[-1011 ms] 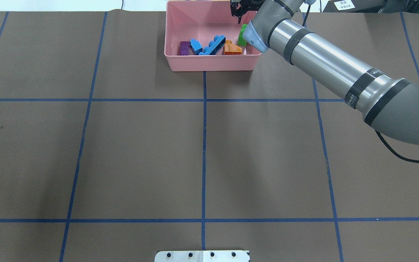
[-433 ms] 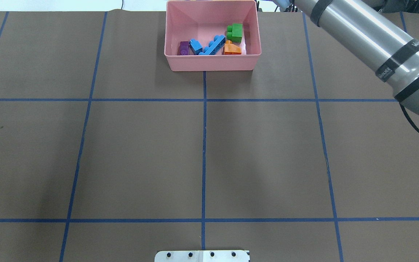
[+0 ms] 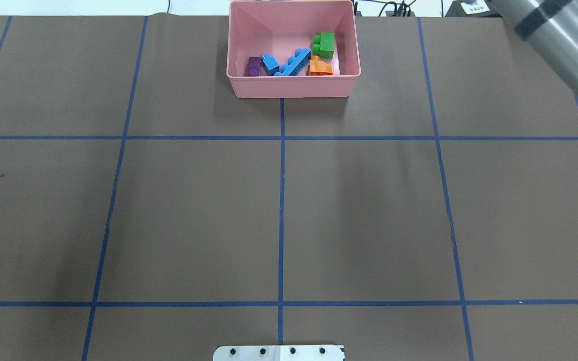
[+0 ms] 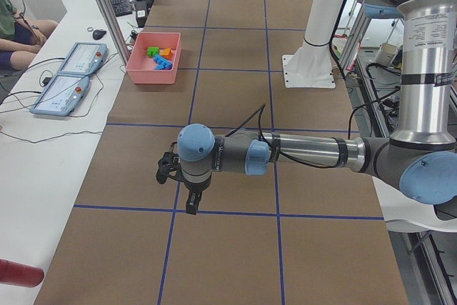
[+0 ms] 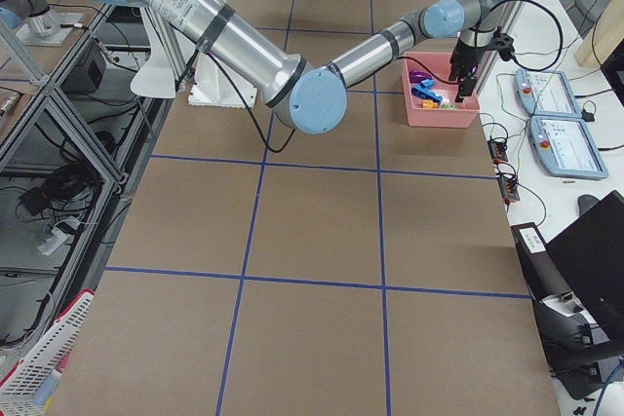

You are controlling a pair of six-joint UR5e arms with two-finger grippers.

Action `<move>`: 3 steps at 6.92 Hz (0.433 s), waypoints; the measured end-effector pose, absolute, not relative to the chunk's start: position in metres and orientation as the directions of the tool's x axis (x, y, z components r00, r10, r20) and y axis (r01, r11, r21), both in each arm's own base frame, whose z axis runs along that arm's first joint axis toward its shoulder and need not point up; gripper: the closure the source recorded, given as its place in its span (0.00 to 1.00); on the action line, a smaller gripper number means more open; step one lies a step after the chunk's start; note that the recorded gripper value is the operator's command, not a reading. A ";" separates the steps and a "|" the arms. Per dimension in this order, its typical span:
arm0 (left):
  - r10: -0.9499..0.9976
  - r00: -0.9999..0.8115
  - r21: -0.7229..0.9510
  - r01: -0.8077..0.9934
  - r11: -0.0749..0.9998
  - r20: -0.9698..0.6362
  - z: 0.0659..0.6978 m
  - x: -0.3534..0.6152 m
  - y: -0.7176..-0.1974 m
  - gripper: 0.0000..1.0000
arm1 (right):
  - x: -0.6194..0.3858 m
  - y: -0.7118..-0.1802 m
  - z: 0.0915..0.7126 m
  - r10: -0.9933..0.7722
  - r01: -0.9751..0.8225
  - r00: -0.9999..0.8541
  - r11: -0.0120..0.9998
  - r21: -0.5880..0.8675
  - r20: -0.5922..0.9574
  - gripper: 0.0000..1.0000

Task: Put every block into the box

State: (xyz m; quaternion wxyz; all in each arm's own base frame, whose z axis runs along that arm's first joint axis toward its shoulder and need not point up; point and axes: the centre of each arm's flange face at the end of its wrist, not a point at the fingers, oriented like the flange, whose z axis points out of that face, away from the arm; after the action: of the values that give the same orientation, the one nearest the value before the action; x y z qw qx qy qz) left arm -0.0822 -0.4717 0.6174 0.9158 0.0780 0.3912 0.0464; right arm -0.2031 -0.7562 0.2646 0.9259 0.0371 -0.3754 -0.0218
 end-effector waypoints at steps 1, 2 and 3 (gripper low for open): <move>0.146 0.691 0.180 -0.023 0.983 -0.708 0.617 -0.082 -0.472 0.00 | -0.167 -0.721 0.323 -0.102 0.039 0.721 0.994 0.107 0.685 0.00; 0.146 0.693 0.181 -0.023 0.983 -0.706 0.616 -0.083 -0.473 0.00 | -0.136 -0.679 0.381 -0.133 0.070 0.729 0.990 0.120 0.672 0.00; 0.146 0.695 0.181 -0.023 0.983 -0.704 0.616 -0.083 -0.473 0.00 | -0.107 -0.632 0.433 -0.147 0.093 0.737 0.989 0.116 0.660 0.00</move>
State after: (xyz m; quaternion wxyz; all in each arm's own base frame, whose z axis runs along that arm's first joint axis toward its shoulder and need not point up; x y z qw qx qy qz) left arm -0.0829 -0.4727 0.6158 0.9171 0.0793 0.3879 0.0463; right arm -0.1073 -0.6321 0.4327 0.9311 0.0377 -0.3570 -0.0643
